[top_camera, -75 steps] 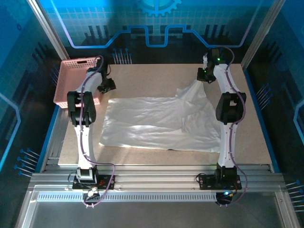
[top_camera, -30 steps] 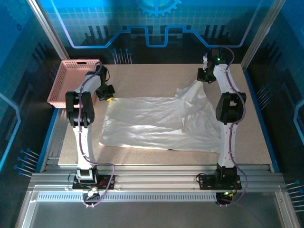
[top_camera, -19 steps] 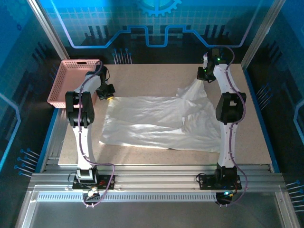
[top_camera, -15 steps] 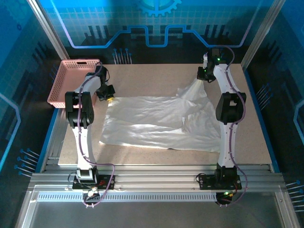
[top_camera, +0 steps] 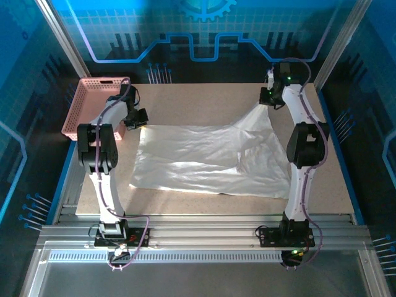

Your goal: Fold and stack the t-shirts

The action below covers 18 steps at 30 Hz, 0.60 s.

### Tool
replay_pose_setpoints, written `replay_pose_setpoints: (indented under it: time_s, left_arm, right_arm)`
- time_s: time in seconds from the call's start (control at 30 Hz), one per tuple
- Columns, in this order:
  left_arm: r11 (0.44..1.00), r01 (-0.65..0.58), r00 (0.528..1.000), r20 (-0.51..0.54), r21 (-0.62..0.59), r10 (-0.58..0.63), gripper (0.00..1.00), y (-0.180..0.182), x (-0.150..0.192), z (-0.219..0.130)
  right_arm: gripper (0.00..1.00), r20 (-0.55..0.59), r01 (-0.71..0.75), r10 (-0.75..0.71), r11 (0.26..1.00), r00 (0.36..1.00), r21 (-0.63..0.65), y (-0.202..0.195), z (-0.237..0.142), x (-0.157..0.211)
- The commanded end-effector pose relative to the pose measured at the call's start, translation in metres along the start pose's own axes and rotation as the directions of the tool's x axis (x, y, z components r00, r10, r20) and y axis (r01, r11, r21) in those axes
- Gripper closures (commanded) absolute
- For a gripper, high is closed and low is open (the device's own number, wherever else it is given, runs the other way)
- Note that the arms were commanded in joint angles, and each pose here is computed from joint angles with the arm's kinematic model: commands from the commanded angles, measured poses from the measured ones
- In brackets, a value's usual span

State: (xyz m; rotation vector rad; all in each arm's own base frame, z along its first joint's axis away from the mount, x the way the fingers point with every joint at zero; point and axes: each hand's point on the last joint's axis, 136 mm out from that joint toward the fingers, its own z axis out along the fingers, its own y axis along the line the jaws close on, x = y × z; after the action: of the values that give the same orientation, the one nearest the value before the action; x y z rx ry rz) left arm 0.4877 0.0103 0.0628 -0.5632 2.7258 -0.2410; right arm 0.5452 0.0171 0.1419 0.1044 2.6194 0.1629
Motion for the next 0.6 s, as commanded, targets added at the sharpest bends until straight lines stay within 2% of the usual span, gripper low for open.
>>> replay_pose_setpoints:
  time_s: [0.0,0.57]
  left_arm:
    - [0.999,-0.042,0.998,0.041,0.018,0.041,1.00,-0.003,-0.001,-0.017]
    - [0.999,-0.045,0.993,0.111,-0.021,0.047,1.00,0.018,0.019,-0.050]
  right_arm:
    - [1.00,0.067,0.027,-0.029,0.999,0.997,0.020,0.001,-0.024,-0.003]
    - [1.00,0.053,-0.035,0.031,0.997,0.998,0.065,-0.012,-0.061,0.071]
